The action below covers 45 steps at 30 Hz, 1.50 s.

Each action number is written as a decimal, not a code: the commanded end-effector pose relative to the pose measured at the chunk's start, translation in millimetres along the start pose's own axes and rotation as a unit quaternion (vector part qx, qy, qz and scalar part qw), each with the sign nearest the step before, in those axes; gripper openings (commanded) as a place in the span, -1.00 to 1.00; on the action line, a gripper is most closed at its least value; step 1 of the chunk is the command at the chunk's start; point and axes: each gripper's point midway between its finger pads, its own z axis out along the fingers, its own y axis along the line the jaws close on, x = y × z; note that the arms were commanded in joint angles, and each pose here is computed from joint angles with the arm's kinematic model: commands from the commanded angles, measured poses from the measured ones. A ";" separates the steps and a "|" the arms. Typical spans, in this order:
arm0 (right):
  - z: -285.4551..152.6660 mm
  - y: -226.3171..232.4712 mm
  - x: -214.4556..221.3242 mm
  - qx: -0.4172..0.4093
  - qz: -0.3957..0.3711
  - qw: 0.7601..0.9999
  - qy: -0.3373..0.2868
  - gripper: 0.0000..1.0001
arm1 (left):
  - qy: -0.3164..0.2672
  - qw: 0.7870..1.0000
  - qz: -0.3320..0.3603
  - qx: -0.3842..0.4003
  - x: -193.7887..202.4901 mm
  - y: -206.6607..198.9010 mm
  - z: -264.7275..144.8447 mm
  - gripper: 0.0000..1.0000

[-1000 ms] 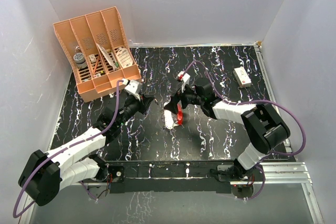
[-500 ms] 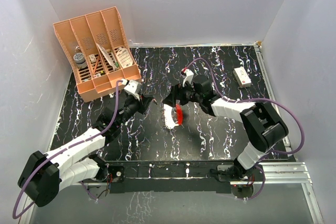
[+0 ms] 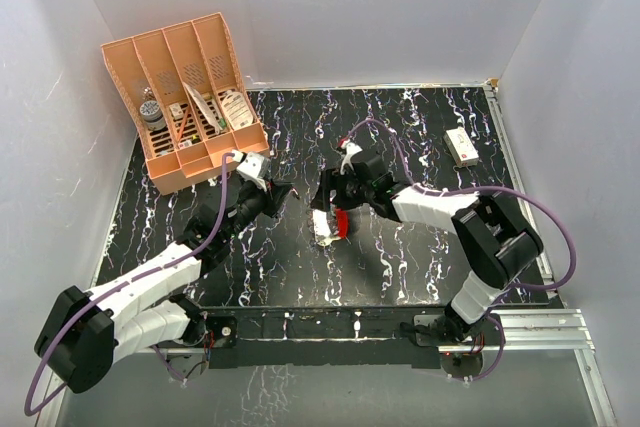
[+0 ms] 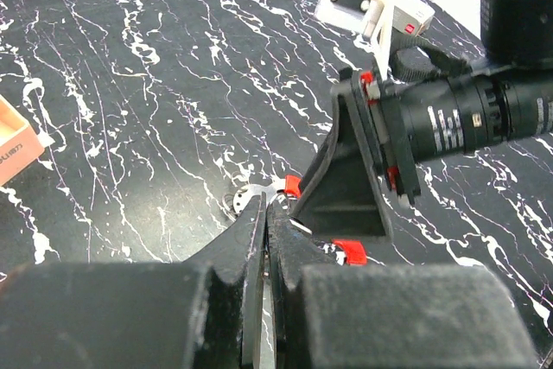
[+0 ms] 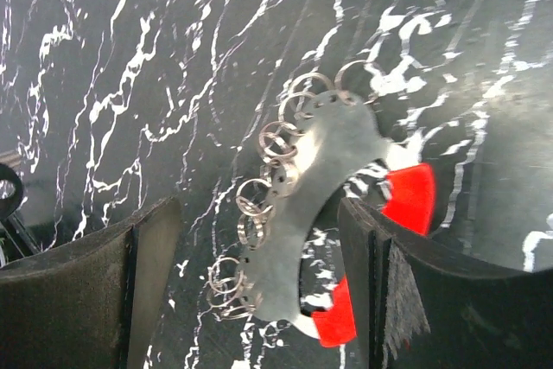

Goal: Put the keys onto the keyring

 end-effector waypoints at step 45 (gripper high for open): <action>0.9 3.5 29.9 0.102 -0.153 0.983 0.017 -0.87 | -0.015 0.999 0.003 -0.036 -4.9 12.2 -10.8 -1.00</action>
